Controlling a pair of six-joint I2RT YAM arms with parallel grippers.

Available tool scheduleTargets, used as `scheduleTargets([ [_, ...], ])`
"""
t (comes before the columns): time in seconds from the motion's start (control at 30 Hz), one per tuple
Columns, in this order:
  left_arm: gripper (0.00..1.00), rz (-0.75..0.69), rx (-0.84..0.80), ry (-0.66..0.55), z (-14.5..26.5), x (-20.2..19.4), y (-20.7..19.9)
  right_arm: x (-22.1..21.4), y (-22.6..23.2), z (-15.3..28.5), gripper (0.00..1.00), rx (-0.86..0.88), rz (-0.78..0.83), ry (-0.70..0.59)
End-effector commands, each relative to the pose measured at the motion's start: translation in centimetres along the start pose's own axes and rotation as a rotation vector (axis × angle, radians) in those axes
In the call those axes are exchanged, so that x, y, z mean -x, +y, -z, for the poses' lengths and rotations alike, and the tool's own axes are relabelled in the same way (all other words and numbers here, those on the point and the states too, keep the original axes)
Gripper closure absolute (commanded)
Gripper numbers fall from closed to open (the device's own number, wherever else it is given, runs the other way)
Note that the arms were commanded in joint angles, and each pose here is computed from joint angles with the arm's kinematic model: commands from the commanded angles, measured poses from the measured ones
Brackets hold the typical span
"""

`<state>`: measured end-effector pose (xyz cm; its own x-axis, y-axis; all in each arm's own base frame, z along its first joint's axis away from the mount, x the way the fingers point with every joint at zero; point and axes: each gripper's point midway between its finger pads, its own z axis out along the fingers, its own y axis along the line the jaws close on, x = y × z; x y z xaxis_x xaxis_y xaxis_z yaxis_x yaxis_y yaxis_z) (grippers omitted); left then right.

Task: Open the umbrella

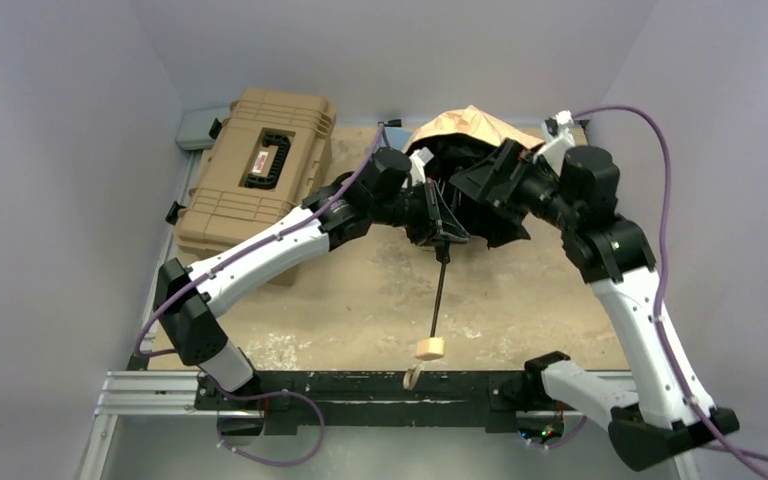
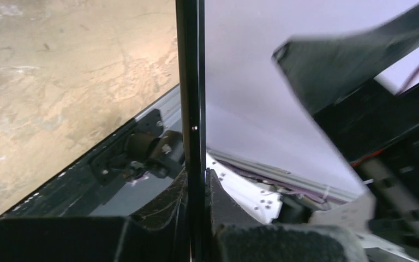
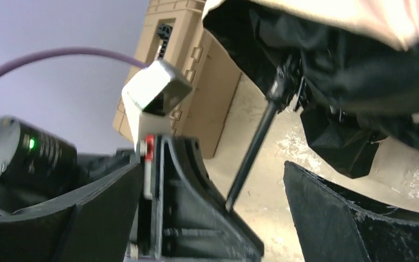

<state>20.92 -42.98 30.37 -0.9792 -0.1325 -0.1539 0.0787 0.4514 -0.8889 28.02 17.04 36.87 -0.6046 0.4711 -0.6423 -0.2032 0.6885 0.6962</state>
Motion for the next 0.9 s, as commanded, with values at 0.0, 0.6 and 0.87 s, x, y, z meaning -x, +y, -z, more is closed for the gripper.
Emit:
scheduleTargets([
  [0.0,1.00,-0.018,-0.332,-0.066,4.2,1.4,-8.6,-0.5,0.3,2.8,0.01,0.060,-0.028,-0.103],
  [0.6,1.00,0.091,-1.005,-0.227,14.1,8.4,-17.8,4.6,2.6,5.6,0.17,0.039,0.036,-0.289],
  [0.87,1.00,0.404,-0.853,-0.011,3.8,3.0,-9.4,0.4,-2.4,5.7,0.19,-0.132,-0.043,-0.190],
])
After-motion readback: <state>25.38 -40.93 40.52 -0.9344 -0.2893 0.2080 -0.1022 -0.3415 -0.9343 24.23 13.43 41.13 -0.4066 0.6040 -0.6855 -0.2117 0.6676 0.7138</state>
